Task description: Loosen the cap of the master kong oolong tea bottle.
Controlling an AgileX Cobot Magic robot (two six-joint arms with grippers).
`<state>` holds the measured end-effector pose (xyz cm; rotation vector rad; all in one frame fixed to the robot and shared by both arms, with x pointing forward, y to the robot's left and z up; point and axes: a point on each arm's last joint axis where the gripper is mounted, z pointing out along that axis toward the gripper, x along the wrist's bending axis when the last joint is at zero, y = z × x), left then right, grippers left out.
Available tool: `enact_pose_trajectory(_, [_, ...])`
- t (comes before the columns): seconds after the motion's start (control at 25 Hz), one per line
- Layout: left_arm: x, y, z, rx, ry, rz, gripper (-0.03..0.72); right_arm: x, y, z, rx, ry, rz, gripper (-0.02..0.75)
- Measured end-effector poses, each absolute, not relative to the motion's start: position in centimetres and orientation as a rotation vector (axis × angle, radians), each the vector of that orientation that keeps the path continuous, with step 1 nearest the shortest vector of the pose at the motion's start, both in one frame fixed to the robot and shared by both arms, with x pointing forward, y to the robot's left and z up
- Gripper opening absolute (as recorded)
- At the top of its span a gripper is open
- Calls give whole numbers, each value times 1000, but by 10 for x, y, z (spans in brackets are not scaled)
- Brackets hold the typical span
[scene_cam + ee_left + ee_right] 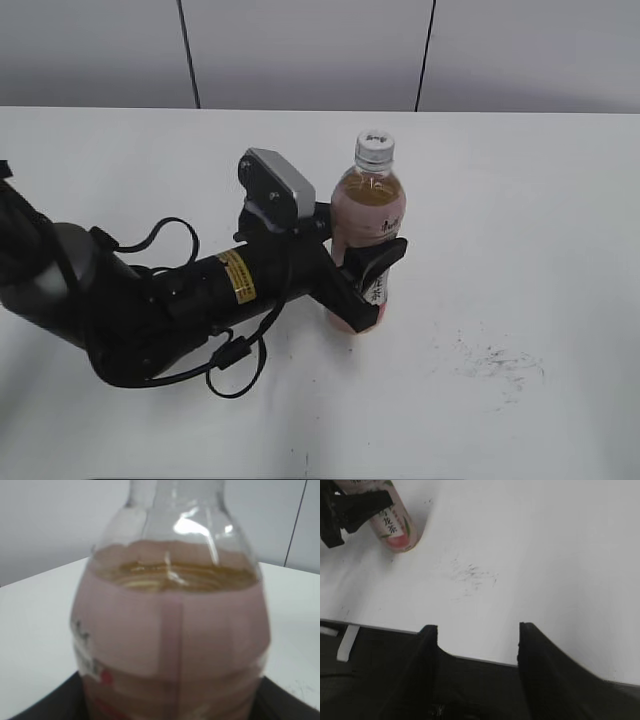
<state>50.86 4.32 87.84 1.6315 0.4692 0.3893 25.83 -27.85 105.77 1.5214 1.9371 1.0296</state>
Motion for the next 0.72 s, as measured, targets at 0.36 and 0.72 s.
enact_pose_trajectory(0.36, [509,42,875,1612,464,385,389,344,-268,1097,1624,2136,893,357])
enact_pose_trajectory(0.72, [509,42,875,1609,459,383,389,454,-221,1124,1671,2445,841,347])
